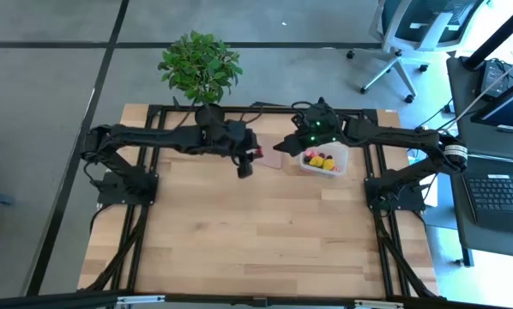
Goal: Pick and placing Produce into tupperware
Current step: Put the red strawberry into the transparent container, then return to Home Position
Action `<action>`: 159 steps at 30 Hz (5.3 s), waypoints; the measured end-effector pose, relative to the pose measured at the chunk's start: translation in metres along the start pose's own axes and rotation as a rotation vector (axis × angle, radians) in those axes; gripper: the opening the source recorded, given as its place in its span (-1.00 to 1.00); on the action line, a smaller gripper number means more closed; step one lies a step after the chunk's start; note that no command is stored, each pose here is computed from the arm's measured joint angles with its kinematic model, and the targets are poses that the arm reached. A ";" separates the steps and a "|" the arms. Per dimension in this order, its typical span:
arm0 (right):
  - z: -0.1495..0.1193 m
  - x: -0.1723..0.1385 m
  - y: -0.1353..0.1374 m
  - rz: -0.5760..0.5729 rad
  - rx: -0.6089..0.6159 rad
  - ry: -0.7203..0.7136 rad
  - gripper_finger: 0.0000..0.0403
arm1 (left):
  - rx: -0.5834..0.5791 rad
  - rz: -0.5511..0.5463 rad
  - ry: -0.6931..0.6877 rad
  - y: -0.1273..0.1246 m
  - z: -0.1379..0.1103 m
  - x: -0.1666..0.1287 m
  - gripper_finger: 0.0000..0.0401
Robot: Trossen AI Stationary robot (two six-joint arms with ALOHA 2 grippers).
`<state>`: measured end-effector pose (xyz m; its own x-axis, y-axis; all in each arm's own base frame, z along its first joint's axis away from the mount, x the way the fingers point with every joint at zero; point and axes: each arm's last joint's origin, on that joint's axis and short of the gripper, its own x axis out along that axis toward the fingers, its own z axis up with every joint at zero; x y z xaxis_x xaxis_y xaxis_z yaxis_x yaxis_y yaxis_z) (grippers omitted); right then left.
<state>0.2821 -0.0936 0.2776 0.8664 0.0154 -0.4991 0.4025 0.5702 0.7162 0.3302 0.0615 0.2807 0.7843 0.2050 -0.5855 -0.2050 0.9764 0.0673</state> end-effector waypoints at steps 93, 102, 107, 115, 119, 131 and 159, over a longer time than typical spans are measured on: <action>0.007 0.001 0.020 0.077 -0.122 -0.179 -0.58 | 0.040 0.067 -0.273 0.012 0.026 -0.003 -0.35; 0.001 -0.001 -0.006 -0.109 -0.075 -0.057 -0.58 | 0.013 0.061 -0.284 0.012 0.027 -0.004 -0.25; -0.008 -0.006 -0.025 -0.258 -0.023 0.072 -0.58 | 0.007 0.060 -0.275 0.012 0.026 -0.004 -0.24; -0.034 -0.023 -0.049 -0.621 0.053 0.290 -0.58 | -0.008 0.055 -0.229 0.012 0.022 -0.002 -0.30; -0.039 -0.029 -0.054 -0.747 0.062 0.306 -0.58 | -0.008 0.056 -0.228 0.012 0.022 -0.002 -0.33; -0.038 -0.030 -0.056 -0.765 0.017 0.315 -0.21 | -0.024 0.058 -0.158 0.012 0.015 -0.001 -0.42; -0.027 -0.111 -0.005 -0.584 -0.521 -0.284 0.07 | -0.234 0.142 -0.604 0.025 -0.130 -0.147 -0.62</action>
<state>0.1761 -0.0762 0.3160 0.6301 -0.5686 -0.5288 0.6824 0.7304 0.0278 0.1340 0.0466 0.2634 0.9167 0.3988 -0.0238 -0.3989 0.9107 -0.1072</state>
